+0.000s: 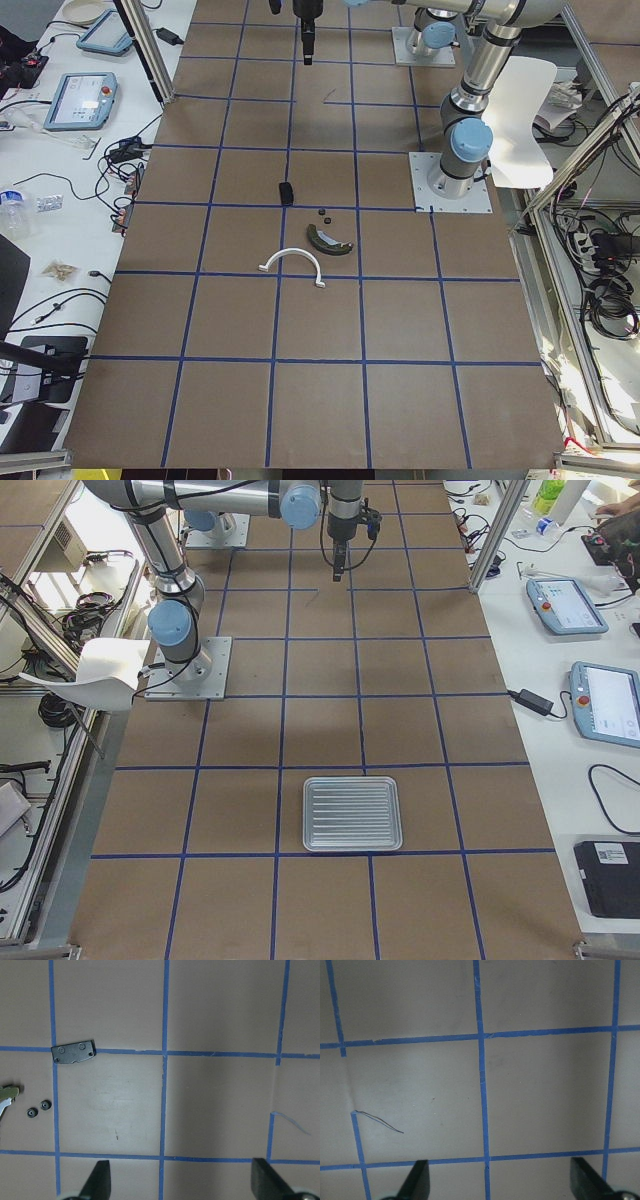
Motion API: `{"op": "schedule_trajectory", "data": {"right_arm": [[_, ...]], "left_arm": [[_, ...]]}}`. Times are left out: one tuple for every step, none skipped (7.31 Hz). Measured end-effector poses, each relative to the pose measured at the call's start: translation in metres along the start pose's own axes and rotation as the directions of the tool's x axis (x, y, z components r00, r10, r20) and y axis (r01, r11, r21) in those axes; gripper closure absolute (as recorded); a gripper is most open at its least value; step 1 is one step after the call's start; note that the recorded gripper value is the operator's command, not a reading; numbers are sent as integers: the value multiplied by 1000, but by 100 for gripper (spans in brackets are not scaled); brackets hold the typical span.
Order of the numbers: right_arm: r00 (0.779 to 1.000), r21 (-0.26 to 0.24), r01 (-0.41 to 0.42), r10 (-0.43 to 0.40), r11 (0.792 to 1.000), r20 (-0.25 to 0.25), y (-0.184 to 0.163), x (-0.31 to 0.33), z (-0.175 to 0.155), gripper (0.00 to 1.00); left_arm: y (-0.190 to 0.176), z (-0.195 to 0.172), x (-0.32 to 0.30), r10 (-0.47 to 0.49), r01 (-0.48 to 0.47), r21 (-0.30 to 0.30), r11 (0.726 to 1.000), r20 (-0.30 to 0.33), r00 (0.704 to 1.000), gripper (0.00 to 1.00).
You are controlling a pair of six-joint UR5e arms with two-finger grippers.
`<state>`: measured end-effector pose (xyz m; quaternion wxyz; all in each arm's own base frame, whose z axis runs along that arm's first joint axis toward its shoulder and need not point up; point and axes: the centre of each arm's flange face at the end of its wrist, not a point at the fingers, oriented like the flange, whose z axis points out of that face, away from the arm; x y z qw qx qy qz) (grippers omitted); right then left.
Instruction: Place bearing gear from tray to pile
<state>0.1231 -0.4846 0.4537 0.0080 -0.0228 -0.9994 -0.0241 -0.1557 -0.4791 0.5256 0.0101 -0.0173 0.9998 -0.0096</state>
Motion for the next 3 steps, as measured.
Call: {"op": "schedule_trajectory", "data": {"right_arm": [[1000, 0, 0, 0, 1000, 0, 0, 0, 0, 0], [1000, 0, -1, 1, 1000, 0, 0, 0, 0, 0], [1000, -1, -1, 1, 1000, 0, 0, 0, 0, 0]], "left_arm": [[1, 0, 0, 3, -3, 1, 1000, -1, 1000, 0], [2, -1, 0, 3, -3, 2, 1000, -1, 1000, 0], [3, -1, 0, 3, -3, 4, 1000, -1, 1000, 0]]}}
